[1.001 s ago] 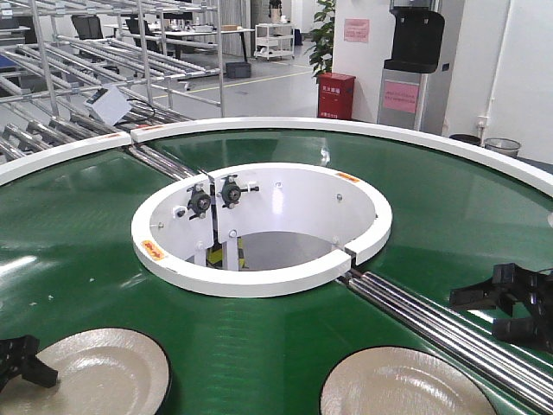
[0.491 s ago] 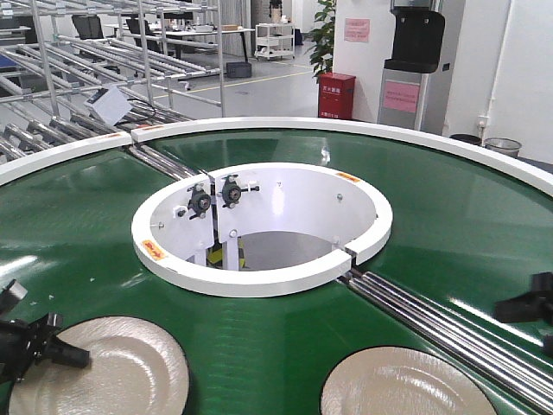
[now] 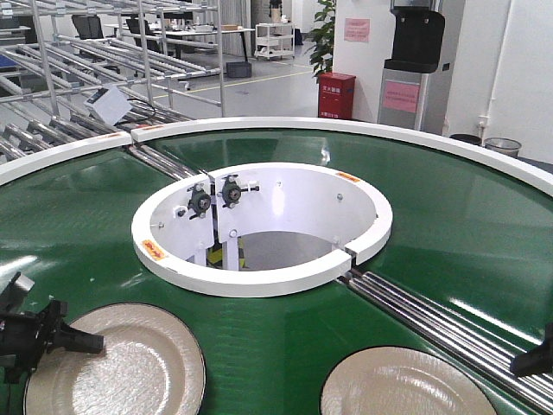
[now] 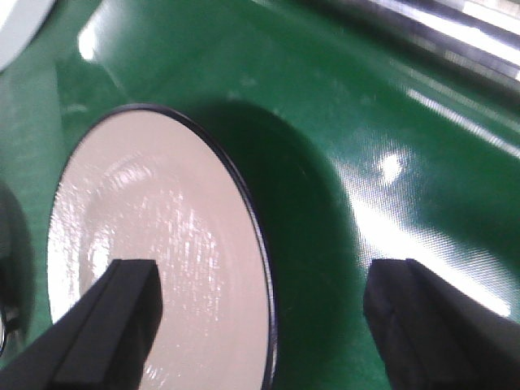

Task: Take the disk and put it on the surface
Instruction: 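Close left and right grippers on the rims of the plates, then lift both plates upright off the conveyor with both grippers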

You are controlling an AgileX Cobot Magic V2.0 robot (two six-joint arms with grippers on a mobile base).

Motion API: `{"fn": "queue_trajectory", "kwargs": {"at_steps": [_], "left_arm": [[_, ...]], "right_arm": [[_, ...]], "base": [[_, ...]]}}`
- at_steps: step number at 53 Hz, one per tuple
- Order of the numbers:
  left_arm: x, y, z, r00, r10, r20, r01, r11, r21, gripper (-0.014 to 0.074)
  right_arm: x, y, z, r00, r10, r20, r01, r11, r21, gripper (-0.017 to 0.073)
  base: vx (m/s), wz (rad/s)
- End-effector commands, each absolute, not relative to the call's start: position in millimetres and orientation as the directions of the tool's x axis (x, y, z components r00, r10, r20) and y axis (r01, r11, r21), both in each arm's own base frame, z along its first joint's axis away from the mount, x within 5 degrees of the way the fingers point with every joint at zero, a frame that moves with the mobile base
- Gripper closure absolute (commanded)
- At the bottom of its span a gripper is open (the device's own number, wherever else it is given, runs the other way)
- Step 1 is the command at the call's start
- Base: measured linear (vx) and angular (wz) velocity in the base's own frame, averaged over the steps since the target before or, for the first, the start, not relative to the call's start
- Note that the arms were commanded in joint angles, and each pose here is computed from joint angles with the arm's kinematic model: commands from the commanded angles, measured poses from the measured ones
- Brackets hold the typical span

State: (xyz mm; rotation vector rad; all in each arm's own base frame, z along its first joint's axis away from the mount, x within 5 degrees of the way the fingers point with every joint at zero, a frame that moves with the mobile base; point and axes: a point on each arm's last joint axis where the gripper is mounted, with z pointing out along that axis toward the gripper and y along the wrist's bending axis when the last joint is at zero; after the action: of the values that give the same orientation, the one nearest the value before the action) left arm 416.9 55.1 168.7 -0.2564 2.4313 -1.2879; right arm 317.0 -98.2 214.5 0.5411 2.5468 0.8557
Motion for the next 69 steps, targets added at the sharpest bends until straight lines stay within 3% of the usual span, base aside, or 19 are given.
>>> {"fn": "queue_trajectory", "kwargs": {"at_steps": [1,44,52,65,69], "left_arm": [[419,47,210,-0.877,-0.382,-0.29,0.089,0.463,-0.882,0.0601],[422,46,214,-0.865,-0.42,-0.274,0.083,0.42,-0.904,0.0601],[422,46,215,-0.864,-0.423,-0.274,0.083,0.416,-0.906,0.0601],[422,46,215,-0.864,-0.424,-0.273,0.083,0.415,-0.906,0.0601],[422,46,215,-0.864,-0.424,-0.273,0.083,0.415,-0.906,0.0601]], "right_arm": [[324,-95,229,-0.831,0.47,-0.296,0.174,0.726,0.666,-0.0004],[353,-42,171,-0.919,0.346,-0.187,0.125,0.708,0.695,0.0013],[356,-38,170,-0.917,0.352,-0.187,0.126,0.701,0.702,0.0144],[356,-36,171,-0.918,0.35,-0.188,0.12,0.695,0.709,0.0562],[356,-35,171,-0.92,0.347,-0.182,0.119,0.691,0.712,0.0574]], "base": [[0.0,0.0],[0.0,0.0],[0.0,0.0],[0.0,0.0],[0.0,0.0]]}}
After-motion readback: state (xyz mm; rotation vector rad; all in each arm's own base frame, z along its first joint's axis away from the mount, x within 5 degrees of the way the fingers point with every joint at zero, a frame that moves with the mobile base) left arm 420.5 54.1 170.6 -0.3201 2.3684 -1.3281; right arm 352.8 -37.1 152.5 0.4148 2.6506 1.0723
